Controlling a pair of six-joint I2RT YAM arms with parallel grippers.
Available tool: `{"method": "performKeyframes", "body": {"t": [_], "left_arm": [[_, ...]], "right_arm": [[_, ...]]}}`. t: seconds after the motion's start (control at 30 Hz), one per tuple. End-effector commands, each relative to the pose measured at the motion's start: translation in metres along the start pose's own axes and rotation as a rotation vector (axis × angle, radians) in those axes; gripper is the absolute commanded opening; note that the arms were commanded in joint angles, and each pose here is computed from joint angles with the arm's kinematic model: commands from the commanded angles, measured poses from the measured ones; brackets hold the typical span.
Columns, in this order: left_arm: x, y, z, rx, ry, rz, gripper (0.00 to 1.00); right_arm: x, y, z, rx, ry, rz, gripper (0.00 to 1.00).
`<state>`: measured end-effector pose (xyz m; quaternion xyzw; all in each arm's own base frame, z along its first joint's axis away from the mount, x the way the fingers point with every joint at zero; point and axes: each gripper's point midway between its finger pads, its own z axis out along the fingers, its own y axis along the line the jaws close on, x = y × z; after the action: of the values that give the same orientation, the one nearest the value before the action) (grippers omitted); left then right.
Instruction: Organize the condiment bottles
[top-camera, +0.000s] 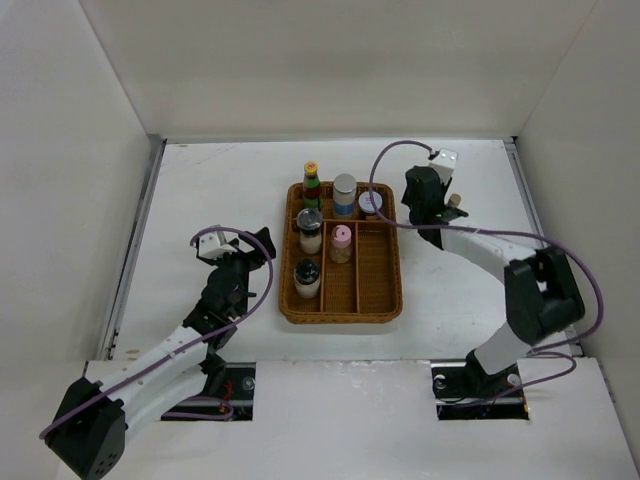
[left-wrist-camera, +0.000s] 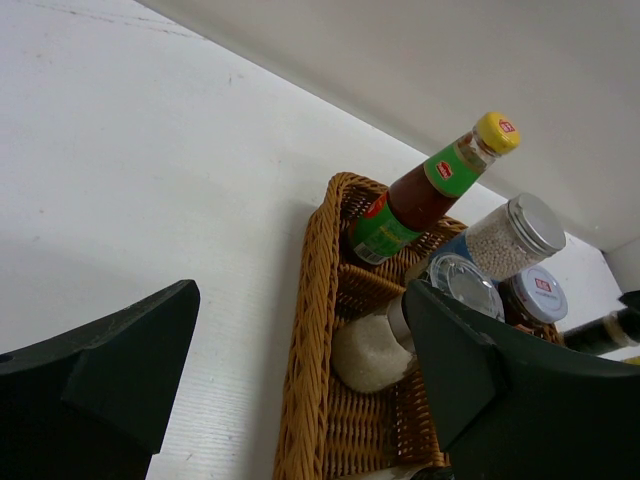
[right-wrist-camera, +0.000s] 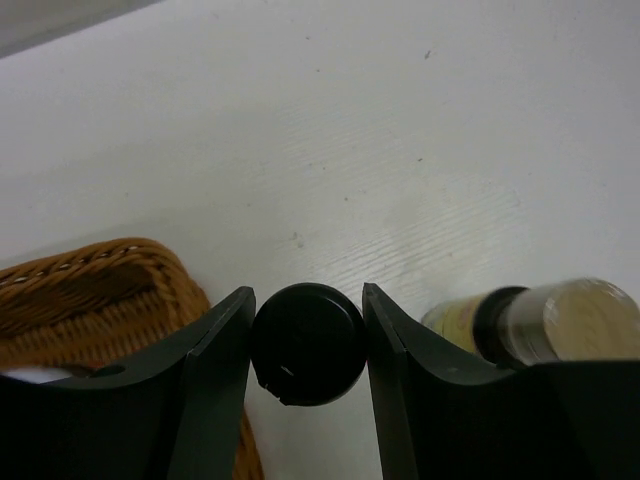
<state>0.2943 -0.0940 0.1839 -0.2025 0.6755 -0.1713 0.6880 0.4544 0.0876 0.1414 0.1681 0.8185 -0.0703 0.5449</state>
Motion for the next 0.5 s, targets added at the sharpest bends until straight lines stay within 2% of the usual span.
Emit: {"method": "performKeyframes", "body": {"t": [0.0,0.23,0.47], "left_arm": [[-0.011,-0.009,0.0,0.035,-0.04,-0.048,0.84],[-0.012,-0.008,0.001,0.029,-0.041,-0.046,0.84],[-0.015,-0.004,0.003,0.011,-0.053,-0.047,0.84]], "right_arm": [[-0.052,0.011,-0.046,-0.088,-0.132,0.074,0.36],[-0.035,0.038,-0.149,-0.336,-0.133,0.039,0.35],[0.003,0.111,-0.251,-0.698,-0.059,0.041,0.36]]}}
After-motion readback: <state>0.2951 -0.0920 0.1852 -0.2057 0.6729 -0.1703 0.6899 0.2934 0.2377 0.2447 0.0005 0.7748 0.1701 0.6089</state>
